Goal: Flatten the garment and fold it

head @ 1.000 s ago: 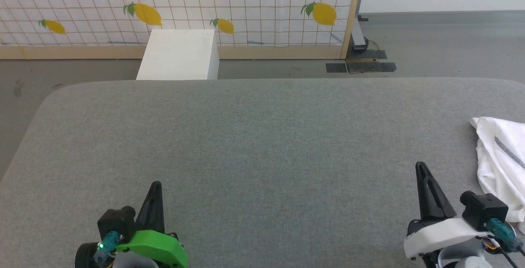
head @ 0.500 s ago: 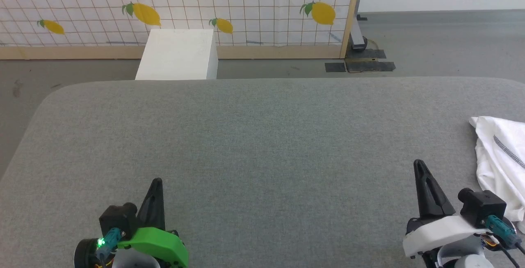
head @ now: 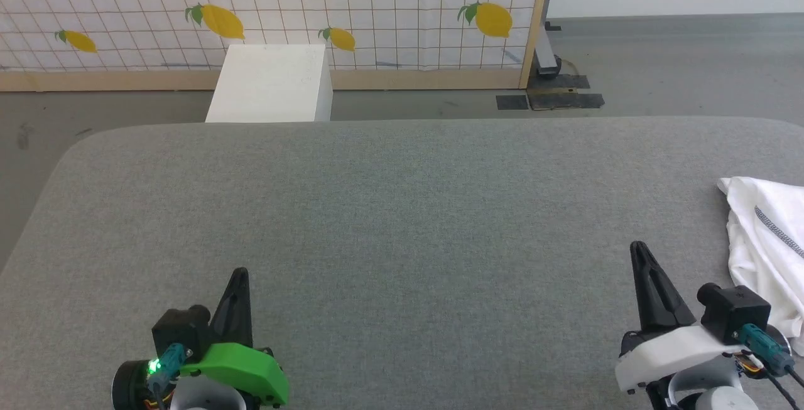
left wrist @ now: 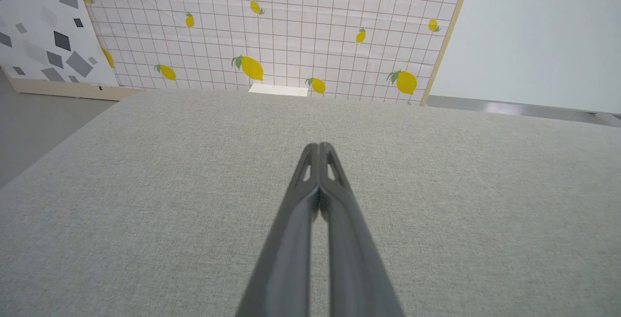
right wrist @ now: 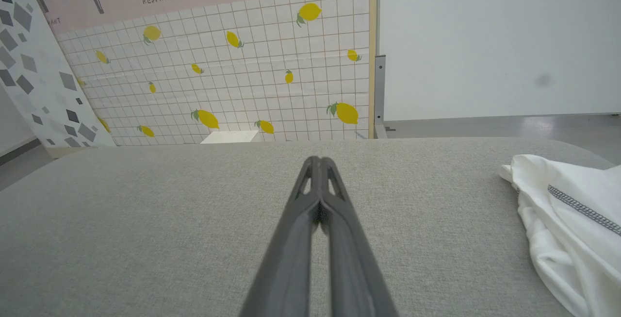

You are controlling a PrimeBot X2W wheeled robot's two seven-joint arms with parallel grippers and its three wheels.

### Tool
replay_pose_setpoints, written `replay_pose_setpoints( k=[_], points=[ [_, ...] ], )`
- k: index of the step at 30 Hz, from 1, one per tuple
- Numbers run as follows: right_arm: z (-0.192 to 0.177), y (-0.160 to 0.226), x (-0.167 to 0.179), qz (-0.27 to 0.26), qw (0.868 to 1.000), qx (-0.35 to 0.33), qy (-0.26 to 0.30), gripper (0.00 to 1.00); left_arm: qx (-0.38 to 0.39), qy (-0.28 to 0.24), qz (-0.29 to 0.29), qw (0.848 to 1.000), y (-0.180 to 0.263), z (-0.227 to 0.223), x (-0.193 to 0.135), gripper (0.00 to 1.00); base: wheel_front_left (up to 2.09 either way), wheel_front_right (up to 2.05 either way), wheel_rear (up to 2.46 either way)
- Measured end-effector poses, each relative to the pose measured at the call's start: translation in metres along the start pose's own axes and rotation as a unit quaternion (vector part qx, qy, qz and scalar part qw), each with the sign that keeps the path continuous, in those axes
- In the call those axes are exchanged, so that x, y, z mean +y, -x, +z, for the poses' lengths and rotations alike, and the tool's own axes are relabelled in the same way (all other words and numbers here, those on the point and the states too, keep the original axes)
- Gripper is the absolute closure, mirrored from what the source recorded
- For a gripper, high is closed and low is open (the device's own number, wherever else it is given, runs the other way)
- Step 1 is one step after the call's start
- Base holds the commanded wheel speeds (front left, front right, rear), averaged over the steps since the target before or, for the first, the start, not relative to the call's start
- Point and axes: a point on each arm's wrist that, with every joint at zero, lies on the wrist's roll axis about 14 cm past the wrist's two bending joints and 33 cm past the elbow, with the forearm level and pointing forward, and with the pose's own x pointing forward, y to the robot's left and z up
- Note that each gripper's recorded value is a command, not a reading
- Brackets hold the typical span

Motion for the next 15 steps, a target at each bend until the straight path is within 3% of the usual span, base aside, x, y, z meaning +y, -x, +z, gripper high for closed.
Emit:
replay_pose_setpoints(
  k=[15],
  points=[
    [0.0026,-0.0009,0.0024,0.005,1.0,0.005,0.013,1.0,-0.001,-0.015,-0.002,1.0,-0.0022,0.0044,-0.0016,1.0,0.0,0.0,0.0]
  ],
)
